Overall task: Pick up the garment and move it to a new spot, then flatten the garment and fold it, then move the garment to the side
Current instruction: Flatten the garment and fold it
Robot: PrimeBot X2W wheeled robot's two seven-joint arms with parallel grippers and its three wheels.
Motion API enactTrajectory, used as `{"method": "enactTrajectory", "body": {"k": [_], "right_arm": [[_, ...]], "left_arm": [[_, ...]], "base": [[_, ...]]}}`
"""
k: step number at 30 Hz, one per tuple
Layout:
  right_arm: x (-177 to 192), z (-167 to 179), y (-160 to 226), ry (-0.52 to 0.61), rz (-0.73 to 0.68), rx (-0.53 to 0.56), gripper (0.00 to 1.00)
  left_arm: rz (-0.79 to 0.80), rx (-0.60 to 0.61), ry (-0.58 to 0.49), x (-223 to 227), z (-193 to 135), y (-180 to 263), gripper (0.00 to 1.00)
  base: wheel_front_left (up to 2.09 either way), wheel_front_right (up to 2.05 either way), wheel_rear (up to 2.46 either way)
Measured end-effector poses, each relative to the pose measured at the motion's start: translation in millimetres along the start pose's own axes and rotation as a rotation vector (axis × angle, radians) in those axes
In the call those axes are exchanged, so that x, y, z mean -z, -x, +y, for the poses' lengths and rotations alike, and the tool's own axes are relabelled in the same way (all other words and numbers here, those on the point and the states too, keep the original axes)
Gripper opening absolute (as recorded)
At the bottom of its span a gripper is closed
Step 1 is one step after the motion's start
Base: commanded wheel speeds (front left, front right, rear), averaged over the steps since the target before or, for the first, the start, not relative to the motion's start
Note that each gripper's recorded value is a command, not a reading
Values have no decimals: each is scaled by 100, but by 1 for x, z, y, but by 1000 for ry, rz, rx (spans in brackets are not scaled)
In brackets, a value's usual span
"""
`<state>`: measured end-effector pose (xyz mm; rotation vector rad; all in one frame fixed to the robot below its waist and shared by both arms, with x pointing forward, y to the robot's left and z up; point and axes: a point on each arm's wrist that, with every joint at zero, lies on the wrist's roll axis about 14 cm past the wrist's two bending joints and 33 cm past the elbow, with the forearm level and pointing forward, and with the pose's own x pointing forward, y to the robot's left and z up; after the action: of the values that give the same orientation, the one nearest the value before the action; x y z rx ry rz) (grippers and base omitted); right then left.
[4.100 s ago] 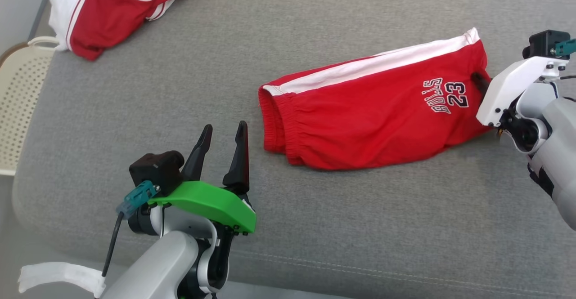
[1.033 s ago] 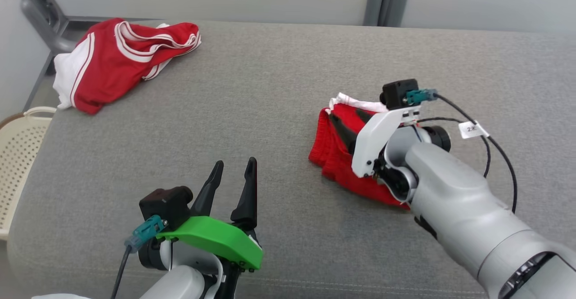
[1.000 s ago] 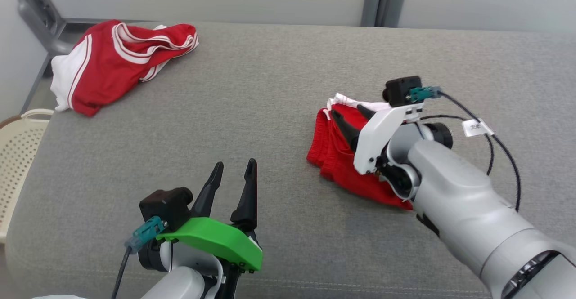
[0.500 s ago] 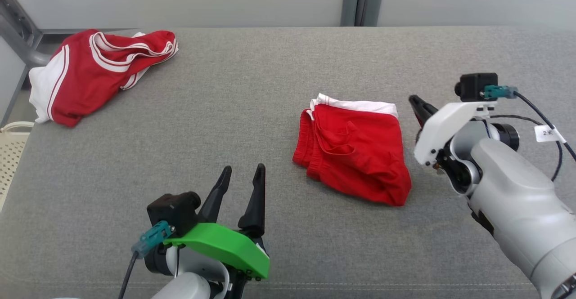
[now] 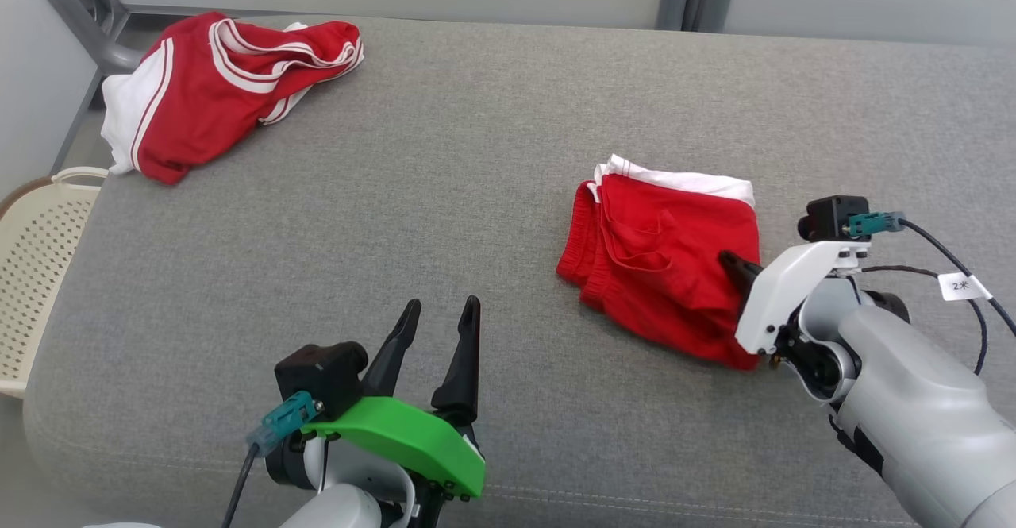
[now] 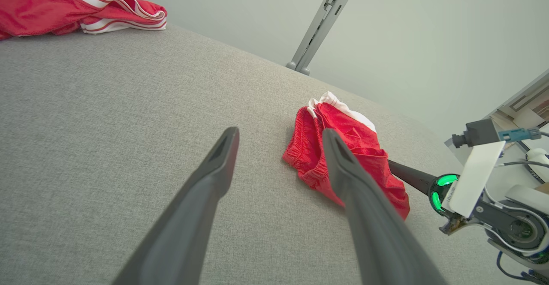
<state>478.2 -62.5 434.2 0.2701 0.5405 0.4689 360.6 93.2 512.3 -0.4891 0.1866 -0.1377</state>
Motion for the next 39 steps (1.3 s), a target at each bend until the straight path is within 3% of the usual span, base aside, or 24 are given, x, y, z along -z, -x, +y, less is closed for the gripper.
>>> {"method": "enactTrajectory", "body": {"k": [6,13,20,25,32,39], "right_arm": [[12,35,1,-50,51,-117,0],[26,64,13,-26,88,-230,0],[50,77,25,17,137,-288,0],[40,87,29,27,88,-324,0],[-22,66,29,51,-79,-292,0],[-35,25,12,72,-71,-183,0]], "left_arm": [[-3,-9,-1,-1,3,1,100],[6,3,-2,2,0,-1,100],[16,9,0,5,-2,-5,100],[16,12,-1,5,-2,-7,100],[7,7,2,3,-1,-7,100],[-5,-18,7,-2,7,-9,100]], "base": [[0,0,0],[0,0,0],[0,0,0],[0,0,0],[0,0,0],[0,0,0]]}}
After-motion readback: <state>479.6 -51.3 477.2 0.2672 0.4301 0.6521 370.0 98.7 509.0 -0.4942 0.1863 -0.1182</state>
